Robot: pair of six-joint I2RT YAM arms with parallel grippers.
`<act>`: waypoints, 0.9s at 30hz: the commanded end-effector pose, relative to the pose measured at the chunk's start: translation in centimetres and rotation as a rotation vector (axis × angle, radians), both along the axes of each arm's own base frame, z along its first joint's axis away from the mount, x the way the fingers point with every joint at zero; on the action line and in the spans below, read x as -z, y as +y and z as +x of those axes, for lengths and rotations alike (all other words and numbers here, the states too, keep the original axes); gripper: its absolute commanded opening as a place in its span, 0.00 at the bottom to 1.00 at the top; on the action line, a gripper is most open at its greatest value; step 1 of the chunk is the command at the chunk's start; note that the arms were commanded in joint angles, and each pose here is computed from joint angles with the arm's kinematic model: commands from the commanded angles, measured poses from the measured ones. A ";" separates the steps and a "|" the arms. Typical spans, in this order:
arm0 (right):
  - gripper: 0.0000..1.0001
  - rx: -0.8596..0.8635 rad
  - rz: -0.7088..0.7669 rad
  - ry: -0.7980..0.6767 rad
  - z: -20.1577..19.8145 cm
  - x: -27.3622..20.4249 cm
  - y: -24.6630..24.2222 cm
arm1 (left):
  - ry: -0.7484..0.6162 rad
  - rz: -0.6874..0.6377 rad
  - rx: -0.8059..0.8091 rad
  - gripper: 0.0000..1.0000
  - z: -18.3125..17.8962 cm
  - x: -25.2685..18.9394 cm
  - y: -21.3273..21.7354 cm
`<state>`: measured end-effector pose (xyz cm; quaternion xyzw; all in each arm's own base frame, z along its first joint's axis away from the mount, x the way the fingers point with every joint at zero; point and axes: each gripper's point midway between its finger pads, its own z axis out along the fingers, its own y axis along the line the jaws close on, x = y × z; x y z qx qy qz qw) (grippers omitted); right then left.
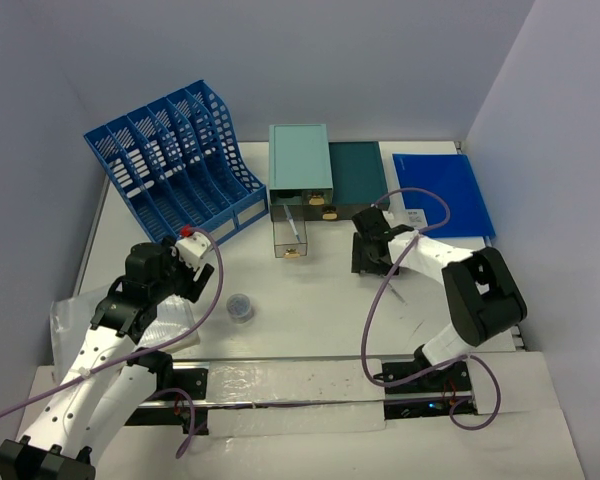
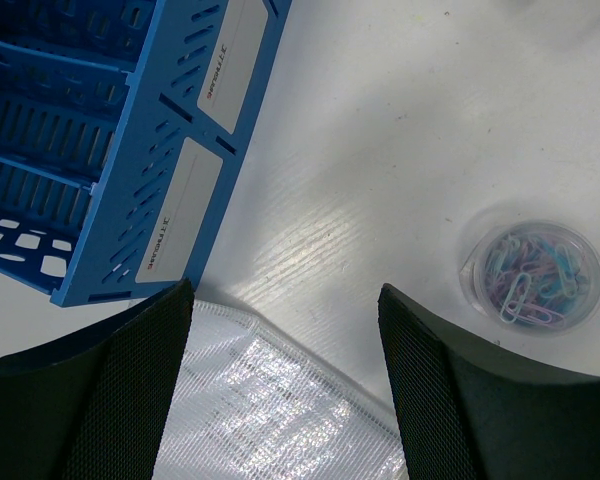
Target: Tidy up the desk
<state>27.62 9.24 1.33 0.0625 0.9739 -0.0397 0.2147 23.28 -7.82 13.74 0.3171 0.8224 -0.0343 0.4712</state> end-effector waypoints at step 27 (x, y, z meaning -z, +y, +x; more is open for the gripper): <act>0.00 -0.167 0.276 -0.587 1.7 -15.0 8.6 | -0.007 -0.021 -0.004 0.81 0.3 -0.4 -0.2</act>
